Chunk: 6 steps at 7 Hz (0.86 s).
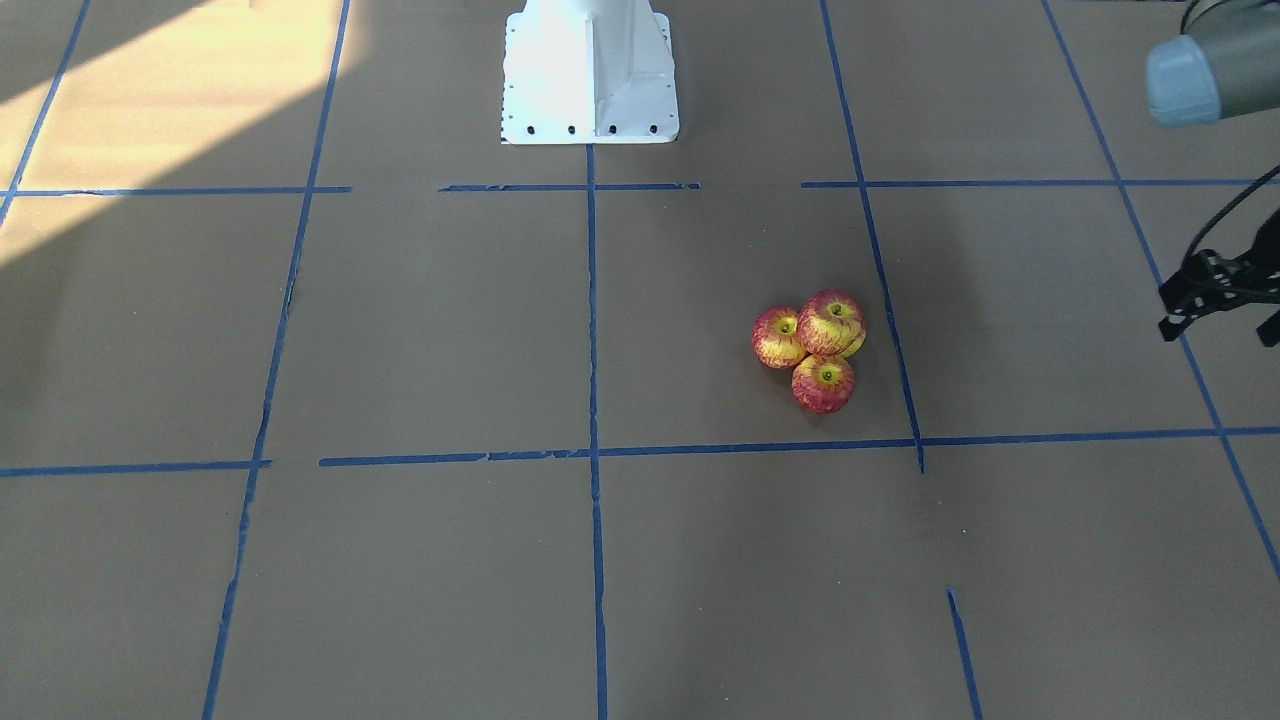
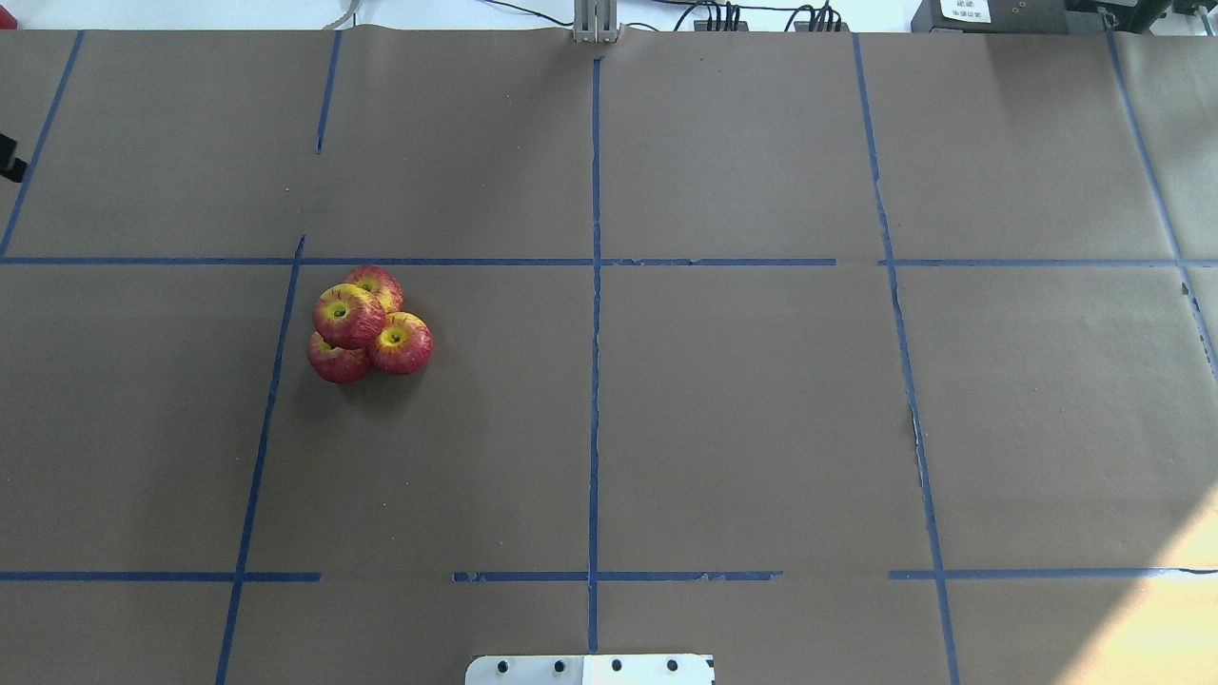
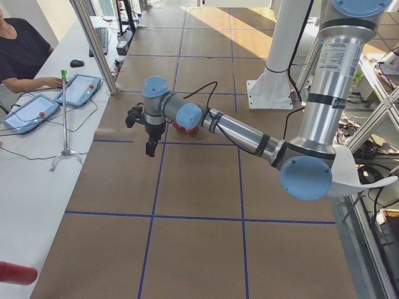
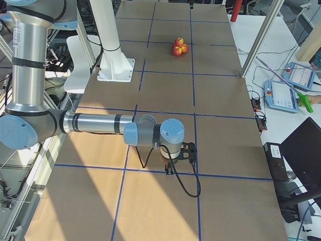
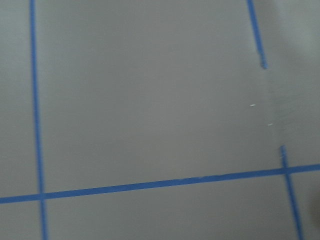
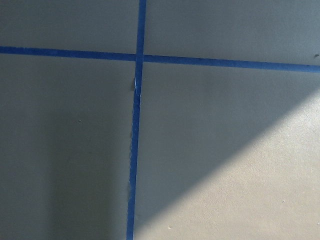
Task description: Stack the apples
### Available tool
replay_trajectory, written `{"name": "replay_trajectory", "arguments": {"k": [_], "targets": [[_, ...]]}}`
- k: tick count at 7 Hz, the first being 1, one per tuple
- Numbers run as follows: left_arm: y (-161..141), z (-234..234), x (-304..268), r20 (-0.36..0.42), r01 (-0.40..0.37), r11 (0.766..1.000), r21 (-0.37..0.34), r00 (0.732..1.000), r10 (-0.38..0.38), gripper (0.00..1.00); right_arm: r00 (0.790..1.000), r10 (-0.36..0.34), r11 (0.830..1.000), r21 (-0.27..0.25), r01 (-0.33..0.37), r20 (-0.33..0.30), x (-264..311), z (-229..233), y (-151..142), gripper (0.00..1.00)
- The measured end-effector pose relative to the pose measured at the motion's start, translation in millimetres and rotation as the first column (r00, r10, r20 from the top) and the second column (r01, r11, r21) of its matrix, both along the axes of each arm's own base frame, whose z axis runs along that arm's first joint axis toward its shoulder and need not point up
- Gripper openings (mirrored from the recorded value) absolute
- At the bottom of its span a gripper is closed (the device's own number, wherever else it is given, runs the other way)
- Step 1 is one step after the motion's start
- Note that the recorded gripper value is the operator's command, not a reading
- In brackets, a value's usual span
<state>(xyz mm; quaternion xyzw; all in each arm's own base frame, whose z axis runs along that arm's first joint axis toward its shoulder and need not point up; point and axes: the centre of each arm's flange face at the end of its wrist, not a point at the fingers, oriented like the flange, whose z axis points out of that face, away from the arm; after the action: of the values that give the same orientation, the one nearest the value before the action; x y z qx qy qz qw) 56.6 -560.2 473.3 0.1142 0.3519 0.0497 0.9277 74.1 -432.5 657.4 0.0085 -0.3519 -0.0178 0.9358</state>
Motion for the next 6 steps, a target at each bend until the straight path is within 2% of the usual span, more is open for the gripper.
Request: {"name": "replay_trajectory", "arguments": {"k": [3, 4, 6], "targets": [[16, 94, -130, 0.061, -0.052, 0.998, 0.033, 0.997, 0.05, 1.0, 1.0, 0.0, 1.0, 0.0, 0.0, 0.0, 0, 0, 0, 1.0], [26, 122, -165, 0.071, -0.067, 0.998, 0.009, 0.995, 0.067, 1.0, 1.0, 0.0, 1.0, 0.0, 0.0, 0.0, 0, 0, 0, 1.0], [44, 150, -203, 0.053, -0.091, 0.993, -0.069, 0.994, 0.095, 1.0, 1.0, 0.0, 1.0, 0.0, 0.0, 0.0, 0, 0, 0, 1.0]]}}
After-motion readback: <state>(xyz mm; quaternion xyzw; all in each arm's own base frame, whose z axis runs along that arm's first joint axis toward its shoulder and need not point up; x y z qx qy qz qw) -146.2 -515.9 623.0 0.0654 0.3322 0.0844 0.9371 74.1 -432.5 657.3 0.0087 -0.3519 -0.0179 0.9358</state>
